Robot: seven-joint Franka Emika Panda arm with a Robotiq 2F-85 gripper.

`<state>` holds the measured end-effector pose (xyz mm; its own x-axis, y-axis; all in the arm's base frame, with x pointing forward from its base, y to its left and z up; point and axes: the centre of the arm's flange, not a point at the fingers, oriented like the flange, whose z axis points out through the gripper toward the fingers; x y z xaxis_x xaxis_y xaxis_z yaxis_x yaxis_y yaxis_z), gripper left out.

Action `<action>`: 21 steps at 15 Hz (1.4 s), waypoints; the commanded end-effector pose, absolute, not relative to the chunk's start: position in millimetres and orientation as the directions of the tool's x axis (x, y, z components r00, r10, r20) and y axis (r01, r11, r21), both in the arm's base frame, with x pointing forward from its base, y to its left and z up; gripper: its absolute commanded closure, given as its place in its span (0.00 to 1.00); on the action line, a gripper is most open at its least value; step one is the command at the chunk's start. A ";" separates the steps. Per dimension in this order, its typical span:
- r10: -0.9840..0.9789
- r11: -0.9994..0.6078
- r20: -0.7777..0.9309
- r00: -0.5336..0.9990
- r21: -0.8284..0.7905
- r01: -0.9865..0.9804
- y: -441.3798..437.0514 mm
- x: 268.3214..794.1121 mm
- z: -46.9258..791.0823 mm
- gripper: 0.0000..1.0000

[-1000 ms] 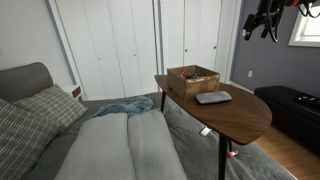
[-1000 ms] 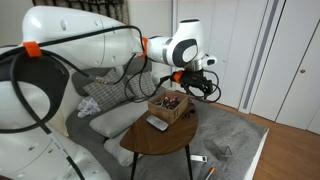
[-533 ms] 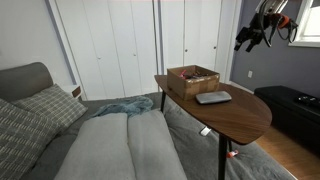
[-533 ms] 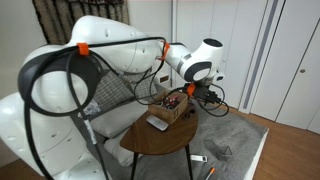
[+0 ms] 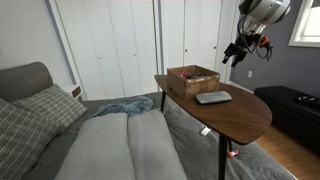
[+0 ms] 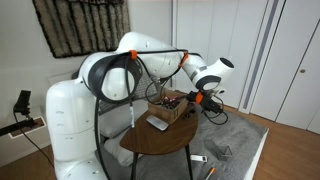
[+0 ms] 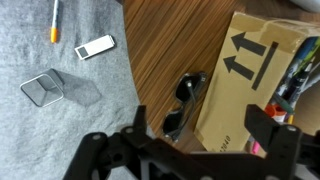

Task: Put the pair of glasses in the box

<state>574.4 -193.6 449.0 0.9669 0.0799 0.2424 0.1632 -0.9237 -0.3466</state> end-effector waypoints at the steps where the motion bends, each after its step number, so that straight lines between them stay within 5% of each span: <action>1: 0.076 -0.925 0.235 0.969 -0.347 0.157 -198.2 578.3 443.7 0.00; 12: 0.035 -0.903 0.244 0.969 -0.408 0.135 -197.2 620.7 420.9 0.00; 18: 0.027 -0.898 0.194 0.981 -0.427 0.109 -178.7 667.3 393.7 0.48; 21: 0.015 -0.893 0.171 0.985 -0.441 0.090 -175.4 680.8 378.9 0.57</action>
